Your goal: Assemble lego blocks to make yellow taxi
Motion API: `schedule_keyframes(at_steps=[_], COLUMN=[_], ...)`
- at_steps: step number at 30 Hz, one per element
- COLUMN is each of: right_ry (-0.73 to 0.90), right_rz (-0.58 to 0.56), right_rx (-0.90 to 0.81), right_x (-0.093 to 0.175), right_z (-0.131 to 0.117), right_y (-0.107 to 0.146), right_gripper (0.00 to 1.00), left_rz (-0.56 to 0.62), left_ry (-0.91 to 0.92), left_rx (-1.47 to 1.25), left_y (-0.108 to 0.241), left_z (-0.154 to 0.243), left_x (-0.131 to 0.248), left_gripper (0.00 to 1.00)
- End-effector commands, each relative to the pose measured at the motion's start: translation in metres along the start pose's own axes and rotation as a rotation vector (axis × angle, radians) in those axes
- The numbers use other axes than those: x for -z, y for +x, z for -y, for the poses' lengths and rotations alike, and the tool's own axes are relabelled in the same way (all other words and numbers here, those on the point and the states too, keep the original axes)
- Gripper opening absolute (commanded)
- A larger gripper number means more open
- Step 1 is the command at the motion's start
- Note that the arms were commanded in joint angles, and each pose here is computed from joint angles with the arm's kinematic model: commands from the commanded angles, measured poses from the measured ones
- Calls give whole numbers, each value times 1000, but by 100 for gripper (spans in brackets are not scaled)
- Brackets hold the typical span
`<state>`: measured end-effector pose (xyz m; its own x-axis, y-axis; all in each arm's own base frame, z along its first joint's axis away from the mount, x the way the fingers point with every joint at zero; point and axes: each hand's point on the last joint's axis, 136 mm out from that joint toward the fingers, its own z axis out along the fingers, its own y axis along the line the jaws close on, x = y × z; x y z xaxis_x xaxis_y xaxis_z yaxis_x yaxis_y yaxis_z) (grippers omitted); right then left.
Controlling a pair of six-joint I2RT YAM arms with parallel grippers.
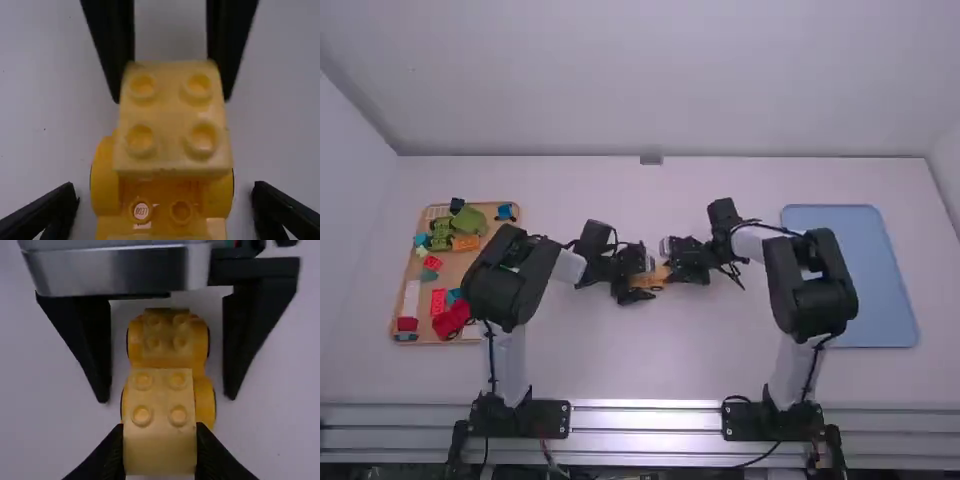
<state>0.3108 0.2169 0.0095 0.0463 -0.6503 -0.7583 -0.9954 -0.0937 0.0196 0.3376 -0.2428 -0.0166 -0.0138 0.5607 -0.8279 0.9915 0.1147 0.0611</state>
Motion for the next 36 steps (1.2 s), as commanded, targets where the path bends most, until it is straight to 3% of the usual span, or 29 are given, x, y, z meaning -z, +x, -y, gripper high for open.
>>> schedule_keyframes(at_steps=[1, 11, 15, 18, 20, 28, 36], right_ry=[4, 32, 33, 24, 20, 22, 22], right_rz=[-24, -9, -5, -7, -9, -90, -91], right_rx=[-17, -37, -27, -19, -12, -5, 4], right_x=[0, 0, -2, -6, -7, -13, -12], right_z=[-1, 7, 8, 5, 4, 2, 2], right_y=[0, -3, -6, -9, -10, -2, -1], right_gripper=[22, 24, 24, 27, 27, 26, 26], left_rz=[-61, 23, 33, 45, 47, -1, -17], left_ry=[-3, -9, -32, -47, -52, -80, -69], left_rx=[62, 57, 77, 43, 41, 64, 66], left_y=[26, 29, 30, 28, 28, 38, 41], left_z=[7, 16, 17, 17, 16, 12, 16], left_x=[1, 12, 12, 12, 12, 13, 12], left_gripper=[95, 96, 89, 56, 48, 48, 45])
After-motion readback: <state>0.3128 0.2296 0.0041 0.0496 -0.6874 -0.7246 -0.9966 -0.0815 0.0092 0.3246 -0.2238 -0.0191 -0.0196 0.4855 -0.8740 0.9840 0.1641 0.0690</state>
